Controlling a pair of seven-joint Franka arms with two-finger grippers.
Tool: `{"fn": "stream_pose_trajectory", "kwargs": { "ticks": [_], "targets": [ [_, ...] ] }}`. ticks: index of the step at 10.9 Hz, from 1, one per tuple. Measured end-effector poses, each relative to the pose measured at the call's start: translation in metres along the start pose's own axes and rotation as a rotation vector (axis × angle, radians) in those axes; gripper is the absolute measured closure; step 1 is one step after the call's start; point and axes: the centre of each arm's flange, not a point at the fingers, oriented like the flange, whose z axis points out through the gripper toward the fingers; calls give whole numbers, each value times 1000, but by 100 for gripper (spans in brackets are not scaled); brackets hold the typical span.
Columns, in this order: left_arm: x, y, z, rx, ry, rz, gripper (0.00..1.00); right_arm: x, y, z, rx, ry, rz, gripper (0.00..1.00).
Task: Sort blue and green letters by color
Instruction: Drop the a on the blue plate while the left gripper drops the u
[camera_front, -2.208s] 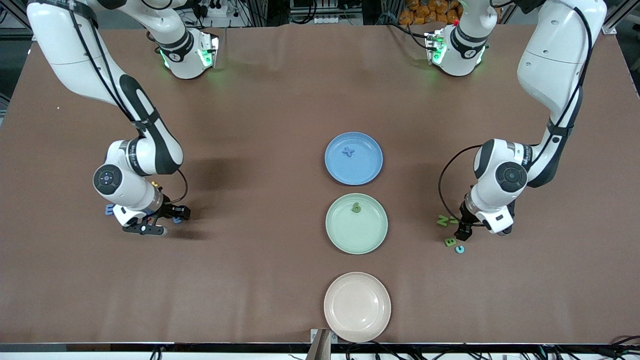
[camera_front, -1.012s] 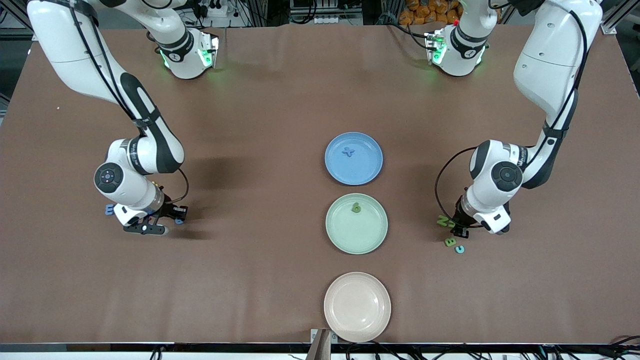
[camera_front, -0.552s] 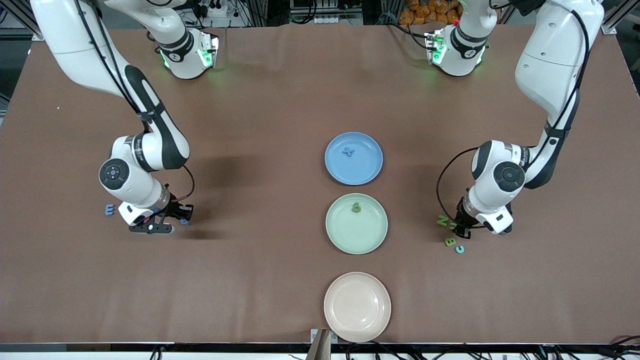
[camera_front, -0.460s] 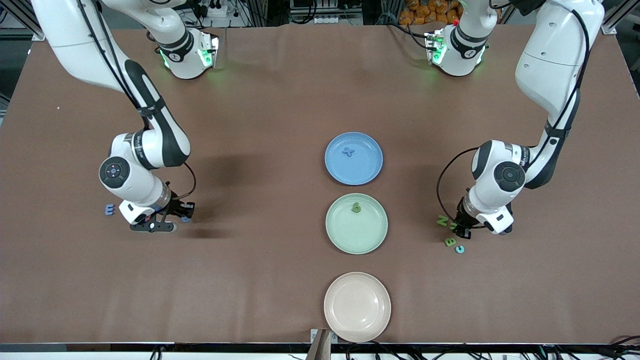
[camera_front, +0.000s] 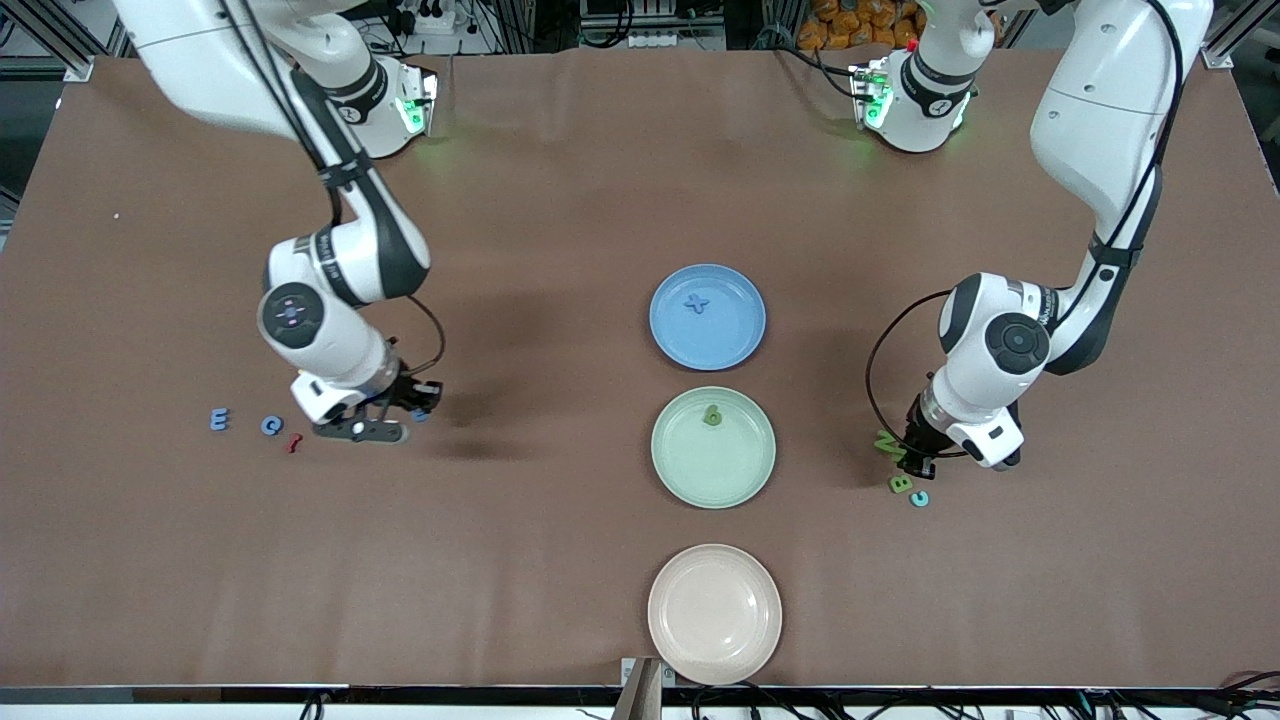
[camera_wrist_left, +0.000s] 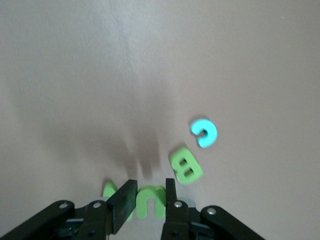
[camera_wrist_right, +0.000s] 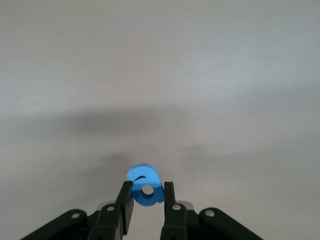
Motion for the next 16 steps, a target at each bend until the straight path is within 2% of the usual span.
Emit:
{"fn": "stream_pose_trajectory", "kwargs": {
  "ticks": [2, 5, 9, 12, 15, 16],
  "targets": [
    [-21, 7, -17, -25, -25, 17, 71, -26, -57, -2, 35, -15, 15, 71],
    [-94, 15, -44, -65, -105, 98, 71, -67, -134, -9, 101, -41, 7, 71],
    [-175, 14, -62, -90, -162, 204, 71, -135, -222, -6, 108, -63, -2, 71],
    [-223, 10, -50, -85, -194, 263, 71, -178, -293, 4, 124, -65, -9, 71],
    [-230, 9, -32, -81, -187, 298, 67, -200, -341, 15, 157, -60, -52, 71],
    [-224, 13, -33, -89, -176, 299, 56, -203, -351, 17, 187, -49, -51, 71]
  ]
}}
